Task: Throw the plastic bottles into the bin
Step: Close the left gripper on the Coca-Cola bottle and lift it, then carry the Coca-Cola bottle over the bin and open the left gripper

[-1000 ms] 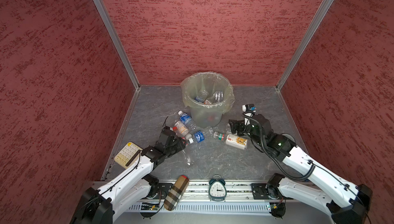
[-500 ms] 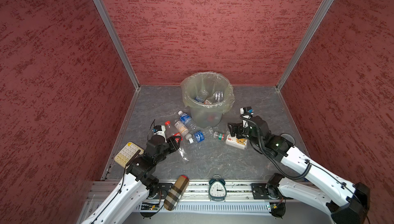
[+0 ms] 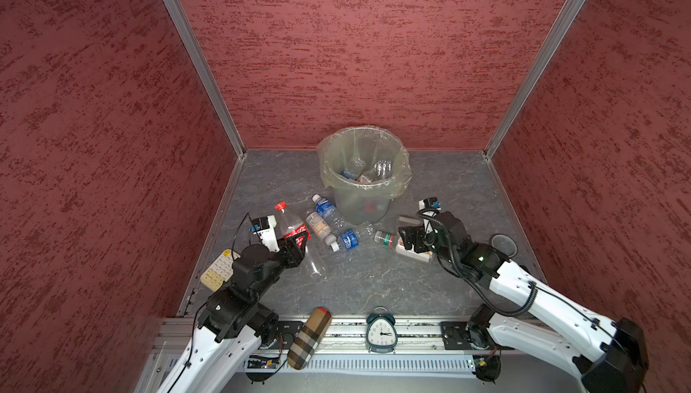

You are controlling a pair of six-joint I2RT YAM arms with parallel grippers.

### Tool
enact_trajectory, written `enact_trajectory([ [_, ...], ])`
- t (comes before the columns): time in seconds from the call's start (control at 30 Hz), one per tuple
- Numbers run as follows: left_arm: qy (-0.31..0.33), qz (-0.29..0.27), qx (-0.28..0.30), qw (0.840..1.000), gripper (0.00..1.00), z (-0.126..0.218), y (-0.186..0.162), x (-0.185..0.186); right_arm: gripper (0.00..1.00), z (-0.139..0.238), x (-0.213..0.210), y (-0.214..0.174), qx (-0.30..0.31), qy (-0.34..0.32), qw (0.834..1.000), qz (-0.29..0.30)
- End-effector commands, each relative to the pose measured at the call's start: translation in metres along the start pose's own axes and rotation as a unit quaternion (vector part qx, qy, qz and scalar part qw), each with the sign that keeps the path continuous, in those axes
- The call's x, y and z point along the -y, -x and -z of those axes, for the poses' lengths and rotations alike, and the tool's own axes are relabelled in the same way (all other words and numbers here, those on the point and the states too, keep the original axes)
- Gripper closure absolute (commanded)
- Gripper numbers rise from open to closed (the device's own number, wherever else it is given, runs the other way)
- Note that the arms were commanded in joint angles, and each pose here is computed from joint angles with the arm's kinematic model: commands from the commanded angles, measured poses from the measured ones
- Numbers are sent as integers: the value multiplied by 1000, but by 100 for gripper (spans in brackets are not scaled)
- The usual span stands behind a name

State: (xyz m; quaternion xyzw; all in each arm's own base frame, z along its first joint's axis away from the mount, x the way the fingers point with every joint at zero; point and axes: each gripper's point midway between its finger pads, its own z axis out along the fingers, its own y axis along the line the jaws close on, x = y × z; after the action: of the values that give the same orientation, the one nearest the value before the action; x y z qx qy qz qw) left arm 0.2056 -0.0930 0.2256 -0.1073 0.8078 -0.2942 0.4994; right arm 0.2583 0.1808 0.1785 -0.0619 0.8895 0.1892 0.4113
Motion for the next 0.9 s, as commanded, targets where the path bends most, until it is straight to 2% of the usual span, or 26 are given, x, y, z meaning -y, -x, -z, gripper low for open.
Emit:
enact_trajectory([
  [0.0, -4, -26, 18, 999, 49, 13, 11, 4, 10, -1, -5, 5, 10, 16, 1000, -17],
  [0.27, -48, -53, 52, 996, 48, 38, 41, 33, 10, -9, -7, 0, 2, 22, 1000, -20],
  [0.47, -67, -72, 63, 993, 48, 42, 62, 55, 10, -11, -8, -2, 3, 26, 999, -21],
  [0.7, -98, -92, 79, 988, 48, 24, 96, 94, 11, -8, -6, -8, 5, 32, 999, -25],
  [0.87, -131, -113, 110, 979, 51, -13, 145, 146, 11, -2, -5, -9, 12, 39, 999, -32],
])
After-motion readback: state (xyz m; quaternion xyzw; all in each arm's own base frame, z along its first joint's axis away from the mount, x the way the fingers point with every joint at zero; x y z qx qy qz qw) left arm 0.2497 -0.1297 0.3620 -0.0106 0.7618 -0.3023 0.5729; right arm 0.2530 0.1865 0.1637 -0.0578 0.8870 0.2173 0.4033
